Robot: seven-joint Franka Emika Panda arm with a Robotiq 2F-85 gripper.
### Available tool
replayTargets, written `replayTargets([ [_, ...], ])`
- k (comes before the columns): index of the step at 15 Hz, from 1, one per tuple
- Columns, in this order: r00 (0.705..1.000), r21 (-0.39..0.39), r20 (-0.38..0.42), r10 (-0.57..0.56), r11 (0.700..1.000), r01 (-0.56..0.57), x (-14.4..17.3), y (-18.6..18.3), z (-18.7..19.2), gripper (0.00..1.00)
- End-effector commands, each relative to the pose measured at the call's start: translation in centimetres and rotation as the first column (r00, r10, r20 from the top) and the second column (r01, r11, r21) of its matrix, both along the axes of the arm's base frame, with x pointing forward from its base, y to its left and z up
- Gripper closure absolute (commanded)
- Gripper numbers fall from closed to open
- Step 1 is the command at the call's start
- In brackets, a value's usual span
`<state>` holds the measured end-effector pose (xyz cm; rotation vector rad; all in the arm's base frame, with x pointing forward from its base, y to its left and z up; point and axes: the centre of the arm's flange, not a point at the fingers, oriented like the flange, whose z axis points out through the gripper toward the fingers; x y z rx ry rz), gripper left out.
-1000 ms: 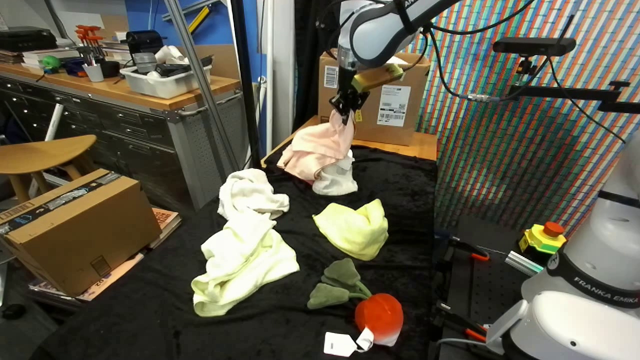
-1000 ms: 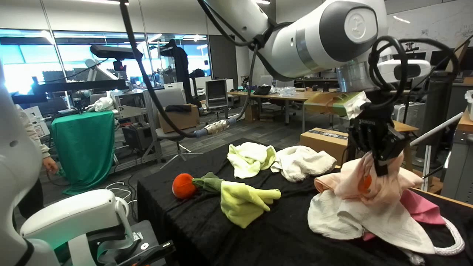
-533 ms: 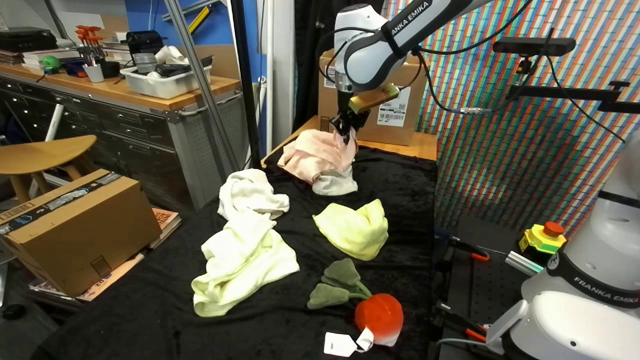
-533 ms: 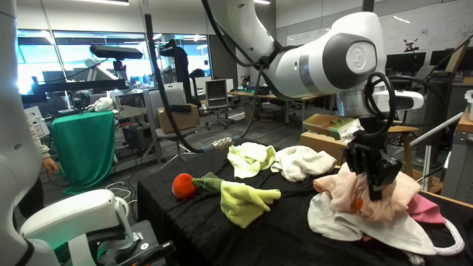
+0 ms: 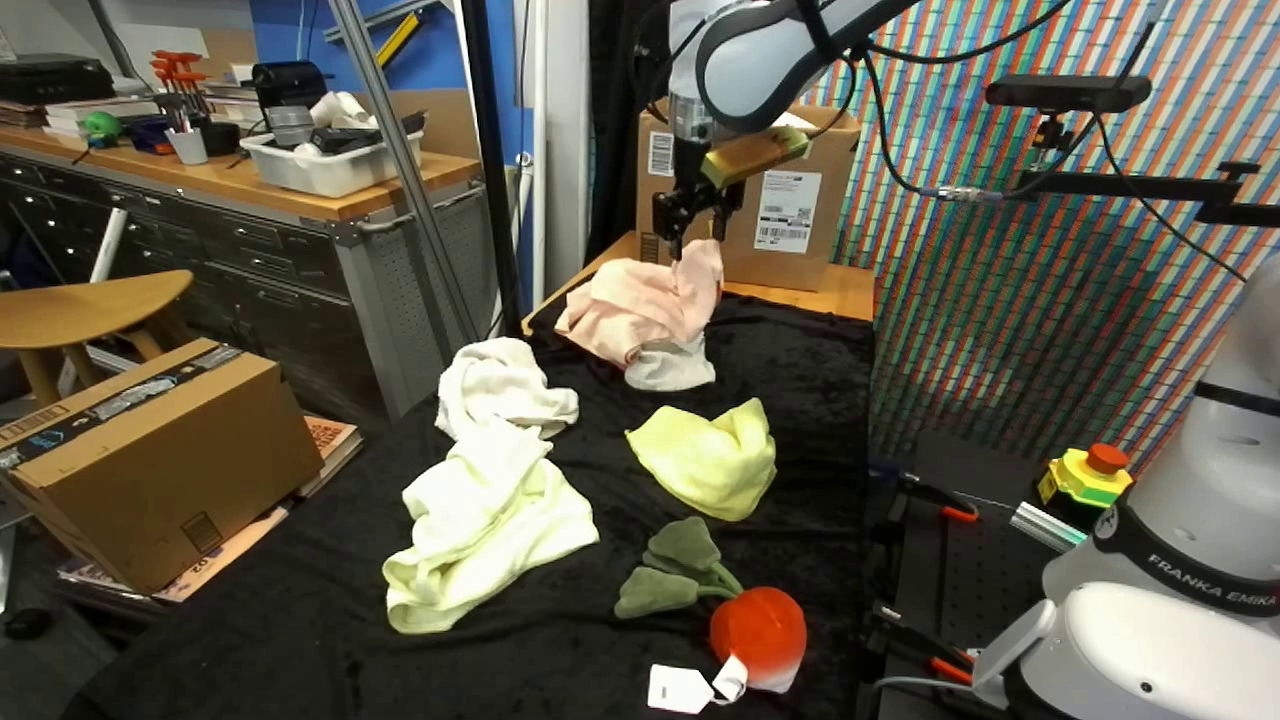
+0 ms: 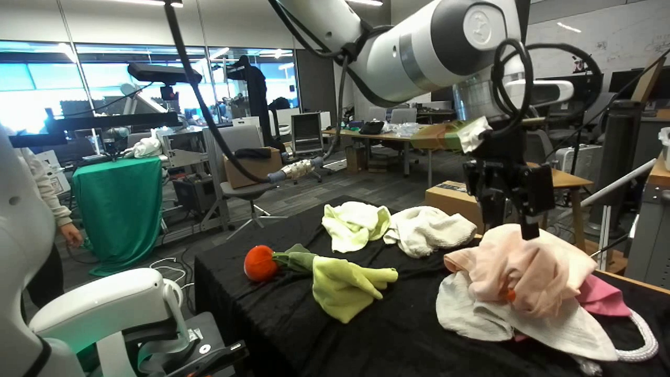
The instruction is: Pile up all the objects on the table
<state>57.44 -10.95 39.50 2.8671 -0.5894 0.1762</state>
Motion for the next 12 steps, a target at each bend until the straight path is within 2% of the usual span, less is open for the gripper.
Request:
replayTargets([
  [1,0.997,-0.013,0.015,0.074,0.997,-0.074,-2.7,3.8,4.3,0.00],
  [4,0.986,0.009,-0.016,0.165,0.986,-0.165,-3.5,8.0,5.2,0.00],
  [6,0.970,0.021,-0.055,0.238,0.971,-0.237,-4.3,11.8,4.2,0.00],
  [9,0.925,0.071,-0.132,0.356,0.934,-0.350,-5.6,17.5,1.5,0.00],
  [12,0.871,0.162,-0.193,0.452,0.890,-0.426,-7.5,22.4,-0.7,0.00],
])
